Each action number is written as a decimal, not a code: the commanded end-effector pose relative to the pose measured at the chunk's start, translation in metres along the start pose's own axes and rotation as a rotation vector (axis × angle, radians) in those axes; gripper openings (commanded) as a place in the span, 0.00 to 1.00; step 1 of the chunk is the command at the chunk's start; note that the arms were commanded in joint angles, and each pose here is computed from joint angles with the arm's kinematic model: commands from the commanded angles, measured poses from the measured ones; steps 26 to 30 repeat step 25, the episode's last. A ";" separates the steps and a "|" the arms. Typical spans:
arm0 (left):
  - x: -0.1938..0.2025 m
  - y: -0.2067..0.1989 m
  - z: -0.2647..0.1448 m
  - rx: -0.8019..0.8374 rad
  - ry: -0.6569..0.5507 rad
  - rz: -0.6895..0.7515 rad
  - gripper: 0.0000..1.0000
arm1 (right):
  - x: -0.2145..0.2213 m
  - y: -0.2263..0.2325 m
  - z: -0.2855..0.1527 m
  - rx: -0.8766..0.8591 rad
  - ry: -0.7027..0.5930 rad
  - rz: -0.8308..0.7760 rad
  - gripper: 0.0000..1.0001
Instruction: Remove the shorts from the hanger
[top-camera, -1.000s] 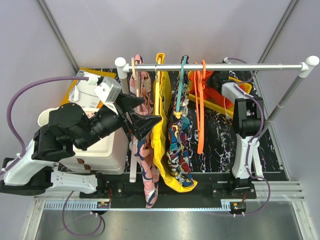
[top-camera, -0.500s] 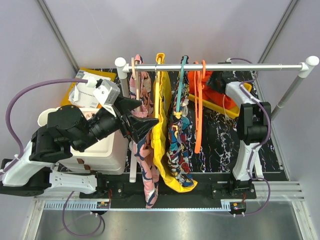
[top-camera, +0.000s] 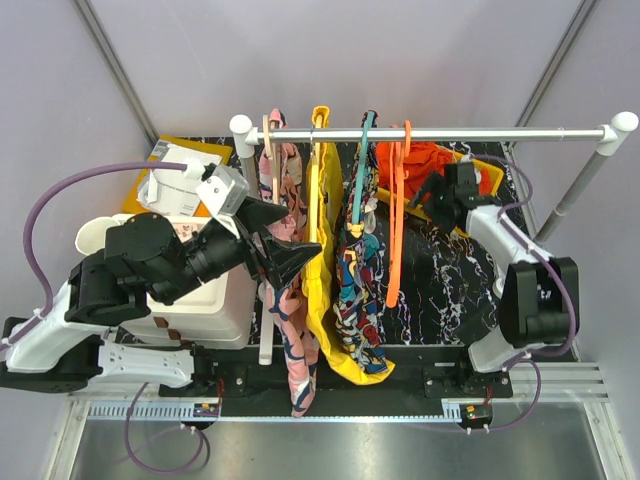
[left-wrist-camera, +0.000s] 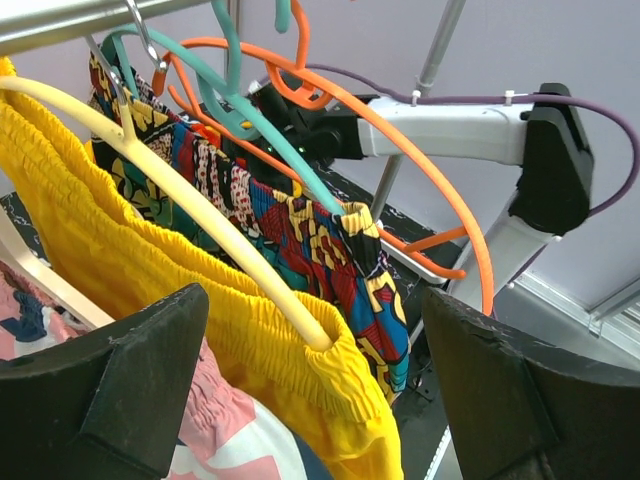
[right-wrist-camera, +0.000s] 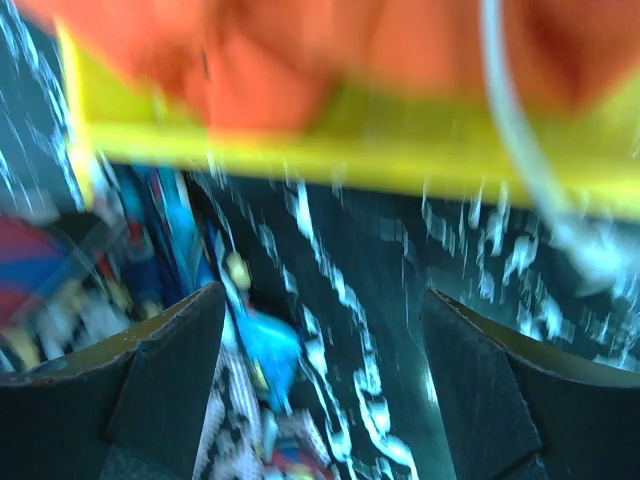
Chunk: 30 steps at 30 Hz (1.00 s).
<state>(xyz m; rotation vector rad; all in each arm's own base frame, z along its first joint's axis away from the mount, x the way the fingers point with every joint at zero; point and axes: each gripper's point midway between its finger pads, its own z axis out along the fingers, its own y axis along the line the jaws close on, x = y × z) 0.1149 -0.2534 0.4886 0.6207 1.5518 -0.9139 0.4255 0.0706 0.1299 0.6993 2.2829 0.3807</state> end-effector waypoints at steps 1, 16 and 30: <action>-0.015 0.000 -0.018 0.031 -0.067 -0.027 0.92 | 0.040 0.033 -0.047 -0.158 0.029 -0.058 0.87; 0.030 0.023 -0.046 0.003 -0.057 -0.124 0.93 | 0.103 0.000 -0.227 -0.461 -0.052 -0.012 1.00; 0.035 0.010 -0.056 0.094 -0.081 -0.221 0.93 | 0.111 -0.003 -0.292 -0.584 -0.079 0.002 1.00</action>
